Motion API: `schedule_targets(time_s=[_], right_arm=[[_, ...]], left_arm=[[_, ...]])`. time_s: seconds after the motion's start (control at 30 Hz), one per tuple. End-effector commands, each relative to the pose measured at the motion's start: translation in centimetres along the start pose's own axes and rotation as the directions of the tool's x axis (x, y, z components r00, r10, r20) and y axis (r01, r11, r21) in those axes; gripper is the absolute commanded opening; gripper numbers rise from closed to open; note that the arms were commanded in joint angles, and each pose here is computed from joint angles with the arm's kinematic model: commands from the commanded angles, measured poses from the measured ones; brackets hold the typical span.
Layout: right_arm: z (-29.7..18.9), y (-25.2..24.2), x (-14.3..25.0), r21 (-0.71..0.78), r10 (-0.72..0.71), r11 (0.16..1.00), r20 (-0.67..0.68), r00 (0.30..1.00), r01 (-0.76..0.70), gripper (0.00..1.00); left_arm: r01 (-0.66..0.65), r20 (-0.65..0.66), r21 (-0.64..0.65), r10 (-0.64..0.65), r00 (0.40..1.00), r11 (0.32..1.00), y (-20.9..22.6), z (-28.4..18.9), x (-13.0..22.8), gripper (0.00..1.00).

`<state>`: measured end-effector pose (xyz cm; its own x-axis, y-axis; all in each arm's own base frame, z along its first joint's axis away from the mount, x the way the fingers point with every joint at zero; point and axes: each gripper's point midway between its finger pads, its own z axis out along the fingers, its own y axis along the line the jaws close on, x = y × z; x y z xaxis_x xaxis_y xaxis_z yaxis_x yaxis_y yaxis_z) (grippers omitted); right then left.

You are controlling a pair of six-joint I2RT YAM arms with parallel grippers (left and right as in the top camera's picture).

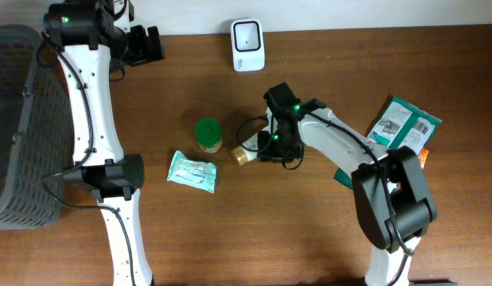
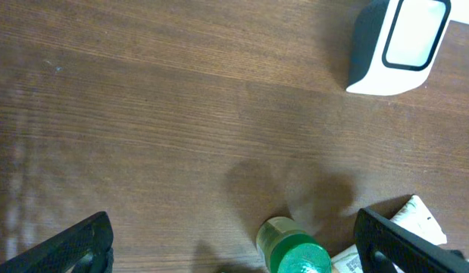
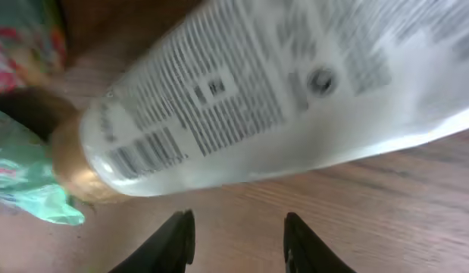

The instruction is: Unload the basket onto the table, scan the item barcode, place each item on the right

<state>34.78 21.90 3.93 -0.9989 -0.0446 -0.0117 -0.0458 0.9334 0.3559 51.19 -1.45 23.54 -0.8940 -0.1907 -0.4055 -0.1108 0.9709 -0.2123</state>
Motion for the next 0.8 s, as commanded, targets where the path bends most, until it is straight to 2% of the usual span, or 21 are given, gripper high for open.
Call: schedule_targets(time_s=[0.0,0.1,0.27,0.4,0.57,0.77], right_arm=[[-6.0,0.5,-4.8,-0.022,-0.073,0.997,0.134,0.988,0.077,0.36],[-8.7,-0.4,-9.5,-0.006,-0.084,0.996,0.309,0.947,0.09,0.35],[-6.9,-1.4,-14.4,0.027,-0.102,0.995,0.438,0.893,0.1,0.24],[-3.8,-2.6,-15.7,0.046,-0.093,0.996,0.436,0.895,0.081,0.2],[-2.1,-4.7,-15.9,0.12,-0.085,0.992,0.423,0.902,0.037,0.21],[-1.0,-5.9,-13.2,0.148,-0.055,0.989,0.312,0.949,0.008,0.21]], left_arm=[[-0.01,0.022,-0.005,0.01,1.0,1.0,0.1,-0.7,-0.3,0.99],[-0.01,0.022,-0.005,0.01,1.0,1.0,0.1,-0.7,-0.3,0.99],[-0.009,0.022,-0.005,0.009,1.0,1.0,0.1,-0.7,-0.3,0.99],[-0.009,0.022,-0.005,0.009,1.0,1.0,0.1,-0.7,-0.3,0.99],[-0.01,0.022,-0.005,0.01,1.0,1.0,0.1,-0.7,-0.3,0.99],[-0.009,0.022,-0.005,0.009,1.0,1.0,0.1,-0.7,-0.3,0.99]])
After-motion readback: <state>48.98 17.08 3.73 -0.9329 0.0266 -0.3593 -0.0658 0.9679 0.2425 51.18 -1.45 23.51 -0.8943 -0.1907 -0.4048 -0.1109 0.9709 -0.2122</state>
